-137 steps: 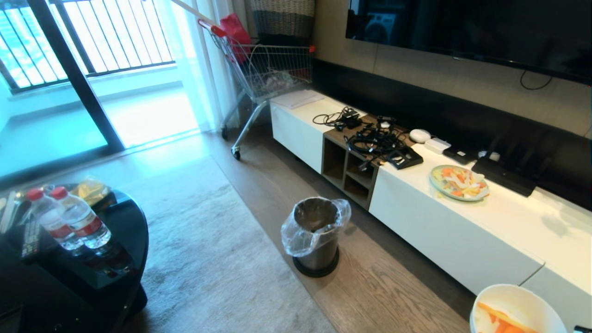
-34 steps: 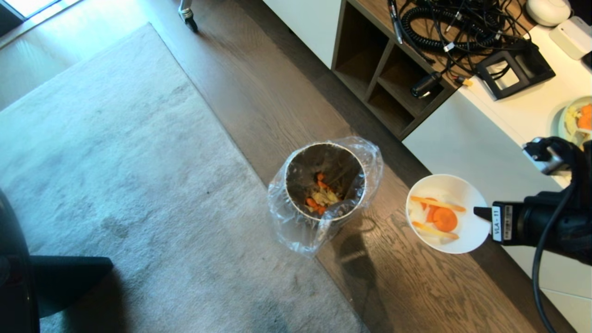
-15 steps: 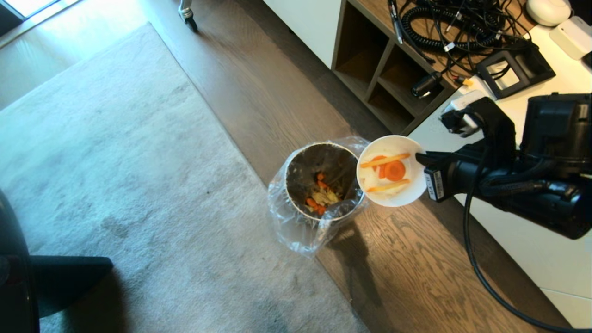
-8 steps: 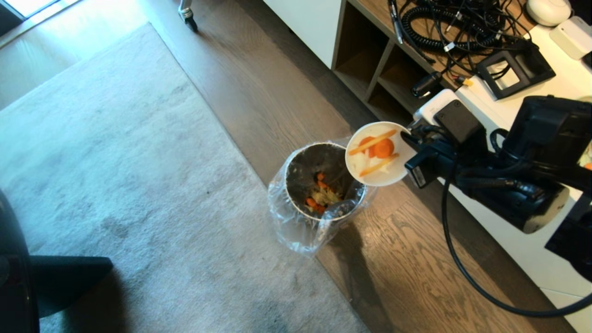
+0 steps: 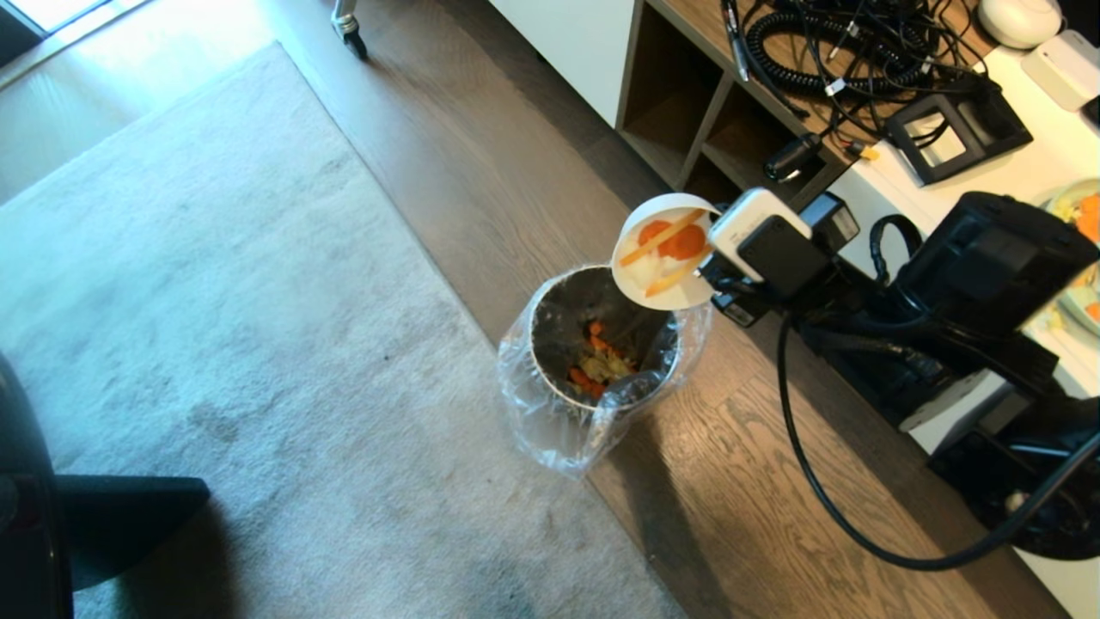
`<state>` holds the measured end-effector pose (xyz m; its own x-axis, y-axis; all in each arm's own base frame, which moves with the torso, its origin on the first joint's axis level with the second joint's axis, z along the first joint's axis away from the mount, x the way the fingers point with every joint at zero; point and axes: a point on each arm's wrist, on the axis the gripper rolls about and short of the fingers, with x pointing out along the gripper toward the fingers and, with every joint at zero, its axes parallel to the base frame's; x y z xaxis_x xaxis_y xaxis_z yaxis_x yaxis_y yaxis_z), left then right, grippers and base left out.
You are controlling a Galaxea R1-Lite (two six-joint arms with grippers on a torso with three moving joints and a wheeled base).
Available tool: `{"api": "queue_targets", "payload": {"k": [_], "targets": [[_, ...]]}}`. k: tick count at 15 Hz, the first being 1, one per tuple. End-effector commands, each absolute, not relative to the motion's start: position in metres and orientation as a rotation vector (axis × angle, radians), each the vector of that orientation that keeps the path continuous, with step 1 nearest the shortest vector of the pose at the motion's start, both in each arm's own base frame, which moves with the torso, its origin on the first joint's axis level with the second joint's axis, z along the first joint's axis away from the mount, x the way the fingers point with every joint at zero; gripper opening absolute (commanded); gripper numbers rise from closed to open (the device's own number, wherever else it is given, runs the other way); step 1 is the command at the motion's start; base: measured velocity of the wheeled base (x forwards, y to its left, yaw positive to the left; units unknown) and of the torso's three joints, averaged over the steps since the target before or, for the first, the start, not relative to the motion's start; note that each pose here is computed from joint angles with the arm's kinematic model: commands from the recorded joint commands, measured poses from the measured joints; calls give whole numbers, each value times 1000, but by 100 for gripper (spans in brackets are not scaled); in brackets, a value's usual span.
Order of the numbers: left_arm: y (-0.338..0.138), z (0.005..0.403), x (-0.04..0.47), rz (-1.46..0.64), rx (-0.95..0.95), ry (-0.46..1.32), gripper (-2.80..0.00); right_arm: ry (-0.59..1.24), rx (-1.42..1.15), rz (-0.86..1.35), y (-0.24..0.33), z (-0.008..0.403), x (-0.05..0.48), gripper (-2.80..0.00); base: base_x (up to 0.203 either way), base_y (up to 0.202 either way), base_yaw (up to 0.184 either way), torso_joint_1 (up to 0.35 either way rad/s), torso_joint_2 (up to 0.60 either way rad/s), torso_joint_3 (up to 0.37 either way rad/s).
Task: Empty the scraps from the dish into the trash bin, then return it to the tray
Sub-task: Pour the leftover food from the bowl into the trash can
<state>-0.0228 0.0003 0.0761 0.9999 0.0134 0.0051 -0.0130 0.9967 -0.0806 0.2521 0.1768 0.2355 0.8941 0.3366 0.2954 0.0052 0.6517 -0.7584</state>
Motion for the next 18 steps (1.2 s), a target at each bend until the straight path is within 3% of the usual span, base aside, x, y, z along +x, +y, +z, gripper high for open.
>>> {"api": "queue_targets", "payload": {"k": [1,9,18], "targets": [[0,76,-23,14,-81,-7,-280,-466,-869,189,184,226,254,-280,0,0,0,0,0,0],[0,76,-23,14,-81,-7,-280,-541,-917,144,193,216,260,-280,0,0,0,0,0,0],[0,76,-23,14,-81,-7,-280,-554,-707,184,201,205,262,-280,0,0,0,0,0,0]]}}
